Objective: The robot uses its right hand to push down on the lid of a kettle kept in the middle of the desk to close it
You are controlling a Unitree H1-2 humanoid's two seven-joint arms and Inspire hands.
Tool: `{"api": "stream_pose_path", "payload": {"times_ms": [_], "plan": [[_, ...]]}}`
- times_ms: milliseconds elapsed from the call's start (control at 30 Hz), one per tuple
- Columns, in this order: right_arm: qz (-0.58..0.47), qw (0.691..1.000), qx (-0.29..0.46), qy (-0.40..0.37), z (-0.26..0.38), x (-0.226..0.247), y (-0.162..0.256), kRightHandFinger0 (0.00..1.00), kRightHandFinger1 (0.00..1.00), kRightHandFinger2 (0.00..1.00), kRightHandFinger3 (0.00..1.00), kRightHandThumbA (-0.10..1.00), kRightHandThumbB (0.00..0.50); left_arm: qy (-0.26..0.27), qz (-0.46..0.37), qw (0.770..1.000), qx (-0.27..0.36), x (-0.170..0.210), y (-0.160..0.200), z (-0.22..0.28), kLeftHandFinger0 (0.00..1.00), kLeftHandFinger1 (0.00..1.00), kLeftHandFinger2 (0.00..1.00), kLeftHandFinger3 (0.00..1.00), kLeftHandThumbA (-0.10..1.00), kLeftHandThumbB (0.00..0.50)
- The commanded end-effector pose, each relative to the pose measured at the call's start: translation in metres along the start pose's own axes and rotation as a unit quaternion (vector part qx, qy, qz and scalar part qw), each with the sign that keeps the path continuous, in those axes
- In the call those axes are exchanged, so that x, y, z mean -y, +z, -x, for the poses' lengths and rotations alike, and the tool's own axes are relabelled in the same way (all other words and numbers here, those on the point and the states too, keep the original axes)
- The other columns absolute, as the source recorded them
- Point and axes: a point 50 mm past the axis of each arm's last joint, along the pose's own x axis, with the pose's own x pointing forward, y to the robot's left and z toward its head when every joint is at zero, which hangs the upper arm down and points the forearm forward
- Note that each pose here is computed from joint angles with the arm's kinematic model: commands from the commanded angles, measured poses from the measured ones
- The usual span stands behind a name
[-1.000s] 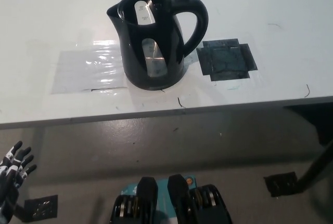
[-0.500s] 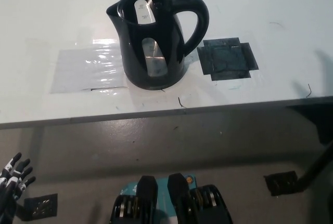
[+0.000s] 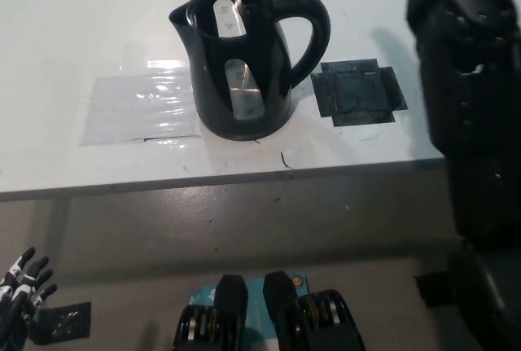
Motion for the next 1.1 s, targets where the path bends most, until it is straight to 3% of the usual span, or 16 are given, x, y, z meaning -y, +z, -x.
{"api": "stream_pose_path", "payload": {"times_ms": [0, 167, 400, 733, 833, 1000, 1067], "plan": [[0.015, 0.995, 0.094, 0.023, -0.027, -0.031, 0.035, 1.00, 1.00, 1.00, 1.00, 0.74, 0.020, -0.014, 0.000, 1.000, 0.018, -0.001, 0.006, 0.002, 1.00, 1.00, 1.00, 1.00, 0.66, 0.097], [0.005, 0.997, 0.076, 0.033, -0.036, -0.050, 0.019, 1.00, 1.00, 1.00, 1.00, 0.74, 0.055, -0.015, 0.004, 1.000, 0.015, 0.002, 0.001, 0.004, 1.00, 1.00, 1.00, 1.00, 0.65, 0.120], [0.023, 0.997, 0.065, 0.031, -0.040, -0.062, 0.002, 1.00, 1.00, 1.00, 1.00, 0.77, 0.044, -0.012, 0.005, 1.000, 0.012, 0.002, 0.001, 0.006, 1.00, 1.00, 1.00, 1.00, 0.63, 0.109], [0.002, 0.999, 0.027, 0.028, -0.047, -0.081, -0.020, 1.00, 1.00, 1.00, 1.00, 0.68, 0.045, -0.018, 0.004, 1.000, 0.006, 0.004, -0.004, 0.009, 1.00, 1.00, 1.00, 1.00, 0.64, 0.118], [0.001, 0.999, 0.018, 0.026, -0.043, -0.088, -0.030, 1.00, 1.00, 1.00, 1.00, 0.67, 0.057, -0.022, 0.003, 1.000, 0.006, 0.006, -0.003, 0.010, 1.00, 1.00, 1.00, 1.00, 0.63, 0.097], [-0.006, 1.000, 0.009, 0.023, -0.037, -0.091, -0.044, 1.00, 1.00, 1.00, 1.00, 0.67, 0.068, -0.027, 0.002, 1.000, 0.005, 0.007, -0.004, 0.009, 1.00, 1.00, 1.00, 1.00, 0.64, 0.115], [-0.030, 0.999, 0.004, 0.028, -0.036, -0.100, -0.052, 1.00, 1.00, 1.00, 1.00, 0.65, 0.062, -0.028, 0.002, 1.000, 0.006, 0.008, -0.004, 0.008, 1.00, 1.00, 1.00, 1.00, 0.64, 0.095]]}}
